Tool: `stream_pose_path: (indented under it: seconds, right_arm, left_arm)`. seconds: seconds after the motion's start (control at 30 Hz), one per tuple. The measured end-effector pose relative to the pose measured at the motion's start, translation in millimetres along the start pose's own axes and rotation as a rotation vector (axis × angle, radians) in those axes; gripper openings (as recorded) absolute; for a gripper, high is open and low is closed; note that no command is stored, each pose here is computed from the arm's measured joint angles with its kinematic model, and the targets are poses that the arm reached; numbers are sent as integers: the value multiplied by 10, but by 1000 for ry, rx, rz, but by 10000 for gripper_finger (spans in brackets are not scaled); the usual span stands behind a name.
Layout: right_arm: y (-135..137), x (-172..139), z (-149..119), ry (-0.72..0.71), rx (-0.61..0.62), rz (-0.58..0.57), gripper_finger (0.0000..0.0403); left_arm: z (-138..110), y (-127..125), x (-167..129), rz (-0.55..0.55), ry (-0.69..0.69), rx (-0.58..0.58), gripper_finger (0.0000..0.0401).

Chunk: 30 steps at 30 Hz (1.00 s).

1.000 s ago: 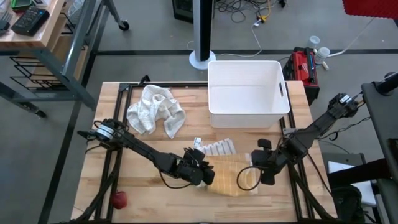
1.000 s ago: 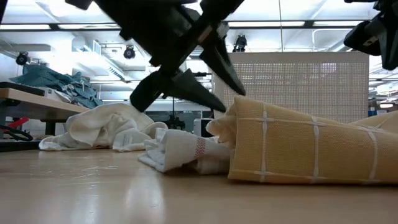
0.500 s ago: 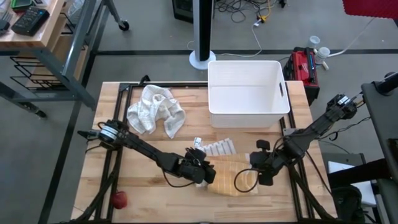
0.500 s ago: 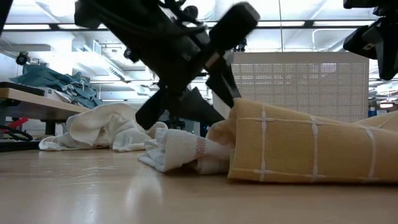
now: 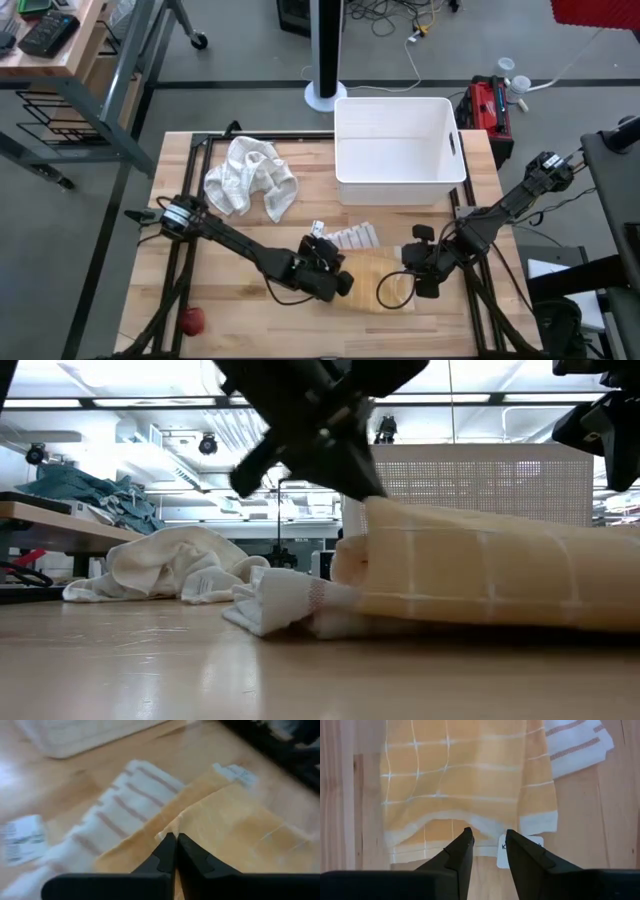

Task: Fold towel
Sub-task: Fold the yellow squared towel

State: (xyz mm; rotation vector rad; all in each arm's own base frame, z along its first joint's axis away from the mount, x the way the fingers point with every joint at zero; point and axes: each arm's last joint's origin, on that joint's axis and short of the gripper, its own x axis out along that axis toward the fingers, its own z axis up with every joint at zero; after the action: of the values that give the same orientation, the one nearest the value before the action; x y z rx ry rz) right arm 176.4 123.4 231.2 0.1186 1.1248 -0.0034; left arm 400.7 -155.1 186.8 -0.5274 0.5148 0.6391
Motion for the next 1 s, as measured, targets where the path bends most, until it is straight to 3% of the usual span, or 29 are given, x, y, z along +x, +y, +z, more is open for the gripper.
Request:
stream_pose_path:
  seconds: [0.17,0.33,0.5,0.7,0.9,1.0]
  right_arm:
    - [-2,4,-3,0,-1,-3,110]
    - [-13,12,-5,-20,-5,-32,100]
    - [-27,41,-23,-25,-4,-47,94]
    - [-19,146,-50,-67,11,-12,102]
    - [65,345,-2,-225,10,99,108]
    - [78,518,-3,-255,26,96,97]
  left_arm:
    - [68,74,-104,157,55,30,1]
    - [53,137,-70,186,66,24,0]
    - [-92,286,176,244,98,14,0]
    - [-217,384,284,261,154,-60,8]
    - [-118,314,234,231,119,-77,35]
    - [-67,263,214,214,115,-60,48]
